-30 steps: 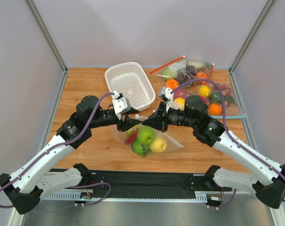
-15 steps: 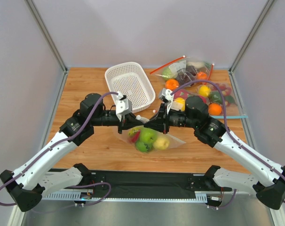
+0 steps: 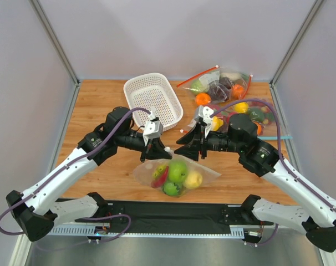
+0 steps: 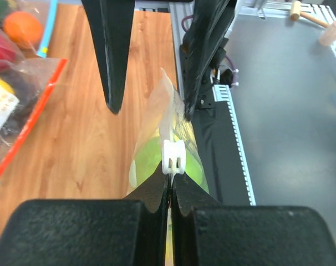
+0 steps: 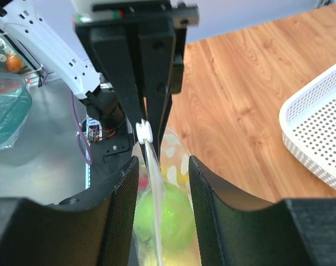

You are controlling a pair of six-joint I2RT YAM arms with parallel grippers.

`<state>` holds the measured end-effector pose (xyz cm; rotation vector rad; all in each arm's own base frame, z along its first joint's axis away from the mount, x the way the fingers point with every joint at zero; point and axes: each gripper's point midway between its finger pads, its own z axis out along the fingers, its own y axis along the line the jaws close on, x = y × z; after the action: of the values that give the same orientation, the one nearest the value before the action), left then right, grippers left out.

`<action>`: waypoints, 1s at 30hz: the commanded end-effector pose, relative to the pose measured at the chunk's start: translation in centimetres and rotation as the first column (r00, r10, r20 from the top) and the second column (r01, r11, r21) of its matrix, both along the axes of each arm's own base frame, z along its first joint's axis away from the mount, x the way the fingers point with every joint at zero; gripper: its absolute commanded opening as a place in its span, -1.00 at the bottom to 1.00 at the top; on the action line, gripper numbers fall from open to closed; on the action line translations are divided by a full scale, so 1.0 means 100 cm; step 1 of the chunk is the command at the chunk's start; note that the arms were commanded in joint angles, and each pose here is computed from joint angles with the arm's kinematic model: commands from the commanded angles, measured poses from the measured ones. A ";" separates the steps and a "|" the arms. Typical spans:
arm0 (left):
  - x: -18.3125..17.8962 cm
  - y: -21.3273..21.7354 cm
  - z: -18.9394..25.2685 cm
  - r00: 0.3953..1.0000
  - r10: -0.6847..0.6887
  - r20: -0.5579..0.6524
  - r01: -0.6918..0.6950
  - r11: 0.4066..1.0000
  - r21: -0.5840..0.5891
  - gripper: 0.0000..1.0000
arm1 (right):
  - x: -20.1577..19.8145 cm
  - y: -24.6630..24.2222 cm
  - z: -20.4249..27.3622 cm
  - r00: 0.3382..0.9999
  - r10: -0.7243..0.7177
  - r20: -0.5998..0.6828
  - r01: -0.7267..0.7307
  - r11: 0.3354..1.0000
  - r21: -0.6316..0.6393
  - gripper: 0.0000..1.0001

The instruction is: Open the zip-top bag and remove the fake food

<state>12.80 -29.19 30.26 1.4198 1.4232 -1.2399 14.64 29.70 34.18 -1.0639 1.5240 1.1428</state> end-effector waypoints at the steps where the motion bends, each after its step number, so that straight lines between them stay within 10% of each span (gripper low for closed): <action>1: -0.013 -0.004 0.021 0.994 -0.101 0.039 0.103 0.993 -0.060 -1.00 | -0.004 -0.004 0.024 0.995 0.013 0.098 -0.019 0.998 0.058 -0.12; 30: 0.007 -0.009 0.008 1.000 -0.020 0.020 0.020 1.000 -0.016 -1.00 | -0.012 0.026 0.005 0.988 0.154 0.000 -0.154 0.988 0.035 -0.42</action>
<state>13.08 -29.62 28.42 1.4339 1.5042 -1.2775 13.44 31.98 33.59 -1.1740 1.4611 1.2789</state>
